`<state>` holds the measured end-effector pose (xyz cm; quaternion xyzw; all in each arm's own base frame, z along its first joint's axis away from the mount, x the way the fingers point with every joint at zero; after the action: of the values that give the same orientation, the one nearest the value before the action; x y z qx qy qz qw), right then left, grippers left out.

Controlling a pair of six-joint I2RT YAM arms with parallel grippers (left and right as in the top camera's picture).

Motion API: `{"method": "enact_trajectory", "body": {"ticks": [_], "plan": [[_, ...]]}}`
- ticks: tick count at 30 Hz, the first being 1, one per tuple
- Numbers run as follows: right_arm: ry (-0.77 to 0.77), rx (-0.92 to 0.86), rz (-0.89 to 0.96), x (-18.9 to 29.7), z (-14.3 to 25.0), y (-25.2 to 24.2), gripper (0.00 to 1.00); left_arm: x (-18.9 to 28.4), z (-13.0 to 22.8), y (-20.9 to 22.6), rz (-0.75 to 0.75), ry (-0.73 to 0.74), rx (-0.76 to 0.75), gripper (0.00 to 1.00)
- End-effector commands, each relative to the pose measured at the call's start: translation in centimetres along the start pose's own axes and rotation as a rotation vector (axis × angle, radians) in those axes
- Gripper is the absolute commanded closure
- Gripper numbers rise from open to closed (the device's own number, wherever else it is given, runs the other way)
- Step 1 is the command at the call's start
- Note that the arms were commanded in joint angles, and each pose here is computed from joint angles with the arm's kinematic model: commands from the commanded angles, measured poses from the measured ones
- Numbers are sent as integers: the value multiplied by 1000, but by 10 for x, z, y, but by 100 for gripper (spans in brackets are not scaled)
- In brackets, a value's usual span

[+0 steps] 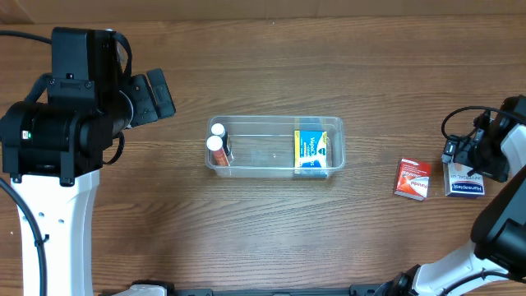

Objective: Pack container
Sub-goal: 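Grasp the white plaster box with the right gripper, then place the plaster box into the container beside the bottles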

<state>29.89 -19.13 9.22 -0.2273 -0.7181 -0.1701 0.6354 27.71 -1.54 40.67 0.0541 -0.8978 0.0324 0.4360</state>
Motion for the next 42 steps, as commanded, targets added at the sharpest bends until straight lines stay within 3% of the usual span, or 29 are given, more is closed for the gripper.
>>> {"method": "enact_trajectory", "body": {"ticks": [1, 7, 13, 21, 29, 32, 38, 42], "plan": [[35, -1, -27, -11, 3, 3, 3, 0, -2, 2, -10, -7, -14, 0], [62, 0, -26, -20, 5, 3, 4, 0, -2, 2, -10, -7, -14, 0], [54, -1, -26, -20, 4, 3, 20, 0, -2, 2, -8, -7, -14, 0], [6, -5, -27, -7, -7, 3, 28, 0, -2, 2, -8, -7, -14, 0], [-137, -93, -91, 78, -40, 17, 34, 0, -2, 2, -8, -7, -14, 0], [-149, -139, -122, 117, -39, 37, 31, 0, -2, 2, -8, -8, -14, 0], [-244, 39, -238, 199, -2, 119, 32, 0, -2, 2, -8, -7, -14, 0], [-268, 167, -349, 236, 52, 187, 32, 0, -2, 2, -8, -7, -14, 0]]}}
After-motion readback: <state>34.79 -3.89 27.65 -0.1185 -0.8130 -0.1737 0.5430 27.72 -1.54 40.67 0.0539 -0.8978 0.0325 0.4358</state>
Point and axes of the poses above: each gripper's point midway between its finger pads, its own x axis back along the fingers, its own y axis along the line the jaws close on, z = x × y, the point moved 7 cm from there along x, back along the fingers, and after that the axes turned 10 degrees about -x, right-handed, at the moved point
